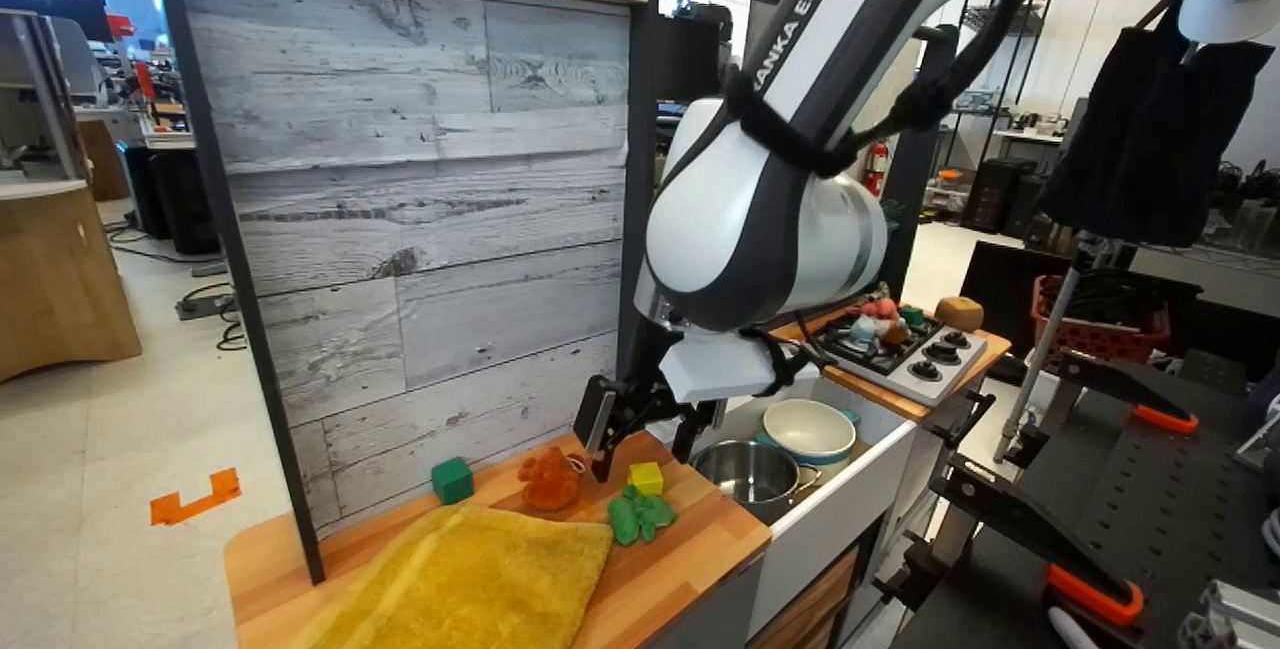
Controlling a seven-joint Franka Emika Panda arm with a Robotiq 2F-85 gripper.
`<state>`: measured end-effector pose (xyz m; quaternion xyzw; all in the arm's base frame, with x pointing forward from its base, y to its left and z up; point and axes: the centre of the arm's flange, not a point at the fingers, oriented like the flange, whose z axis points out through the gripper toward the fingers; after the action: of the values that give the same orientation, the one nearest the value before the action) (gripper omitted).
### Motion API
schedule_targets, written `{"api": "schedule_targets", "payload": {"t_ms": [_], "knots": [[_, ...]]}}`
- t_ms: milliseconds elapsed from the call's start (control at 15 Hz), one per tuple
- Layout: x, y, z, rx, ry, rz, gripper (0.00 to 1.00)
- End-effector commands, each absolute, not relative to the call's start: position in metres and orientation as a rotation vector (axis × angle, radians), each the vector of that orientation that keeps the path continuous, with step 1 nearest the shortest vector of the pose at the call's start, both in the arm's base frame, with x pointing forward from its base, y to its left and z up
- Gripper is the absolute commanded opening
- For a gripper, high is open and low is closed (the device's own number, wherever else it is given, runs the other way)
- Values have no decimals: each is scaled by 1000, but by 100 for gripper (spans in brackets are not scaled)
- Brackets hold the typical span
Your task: Pick up all the plush toys from the counter and the stove, then wipe the counter
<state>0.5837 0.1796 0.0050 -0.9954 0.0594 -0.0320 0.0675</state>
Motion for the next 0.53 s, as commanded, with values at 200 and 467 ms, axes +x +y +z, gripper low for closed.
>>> {"api": "schedule_targets", "payload": {"t_ms": [200, 467], "knots": [[610, 184, -29, -3038, 171, -174, 68], [616, 183, -31, -3021, 254, -157, 35]]}}
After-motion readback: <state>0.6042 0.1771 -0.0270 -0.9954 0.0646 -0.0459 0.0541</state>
